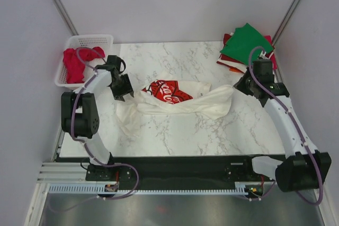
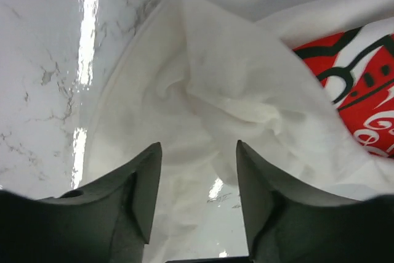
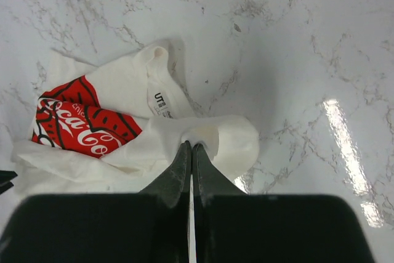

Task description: Fold and stack the t-shirts

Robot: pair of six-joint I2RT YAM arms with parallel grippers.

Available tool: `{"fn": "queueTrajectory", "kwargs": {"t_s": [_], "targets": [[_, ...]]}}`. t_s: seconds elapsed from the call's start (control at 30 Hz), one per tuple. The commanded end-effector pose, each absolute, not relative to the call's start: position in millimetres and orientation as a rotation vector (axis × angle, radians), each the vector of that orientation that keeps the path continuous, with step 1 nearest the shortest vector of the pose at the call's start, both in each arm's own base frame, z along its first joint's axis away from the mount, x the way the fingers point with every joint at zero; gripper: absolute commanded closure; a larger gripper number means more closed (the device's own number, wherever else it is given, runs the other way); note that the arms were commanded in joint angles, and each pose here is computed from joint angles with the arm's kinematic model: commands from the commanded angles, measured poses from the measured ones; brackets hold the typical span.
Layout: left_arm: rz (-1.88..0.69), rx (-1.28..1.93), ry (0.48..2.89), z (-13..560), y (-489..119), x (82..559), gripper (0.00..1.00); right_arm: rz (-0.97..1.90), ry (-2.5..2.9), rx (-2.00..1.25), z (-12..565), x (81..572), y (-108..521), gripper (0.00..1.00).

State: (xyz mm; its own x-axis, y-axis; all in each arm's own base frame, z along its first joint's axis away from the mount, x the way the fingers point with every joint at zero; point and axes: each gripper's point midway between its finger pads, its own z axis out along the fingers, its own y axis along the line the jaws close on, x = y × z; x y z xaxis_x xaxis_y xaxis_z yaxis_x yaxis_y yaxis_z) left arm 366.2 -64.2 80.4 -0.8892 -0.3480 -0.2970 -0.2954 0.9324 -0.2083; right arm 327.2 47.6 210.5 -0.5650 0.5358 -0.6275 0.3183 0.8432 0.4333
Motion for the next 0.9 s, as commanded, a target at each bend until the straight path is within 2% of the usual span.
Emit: {"fn": "queueTrajectory", "kwargs": {"t_s": [0.0,0.07,0.17,0.37,0.6,0.73,0.77,0.87], "targets": [[-0.386,-0.353,2.657,134,-85,359,0.36,0.368,2.120,0.617,235,357,47,1.00],[-0.337,-0.345,2.591,152,-79,357,0.34,0.369,2.123,0.608,230,359,47,1.00],[-0.254,-0.376,2.540,160,-68,351,0.38,0.369,2.141,0.610,216,359,48,1.00],[-0.265,-0.483,2.501,141,-69,358,0.45,0.427,2.184,0.585,194,359,59,1.00],[-0.243,-0.577,2.513,115,-70,381,0.44,0.456,2.207,0.545,189,358,64,1.00],[-0.213,-0.590,2.505,104,-71,380,0.53,0.469,2.218,0.526,186,354,67,1.00],[-0.203,-0.598,2.510,97,-69,376,0.58,0.471,2.221,0.523,185,353,68,1.00],[-0.188,-0.628,2.493,88,-66,374,0.63,0.467,2.228,0.514,182,351,67,1.00]]}}
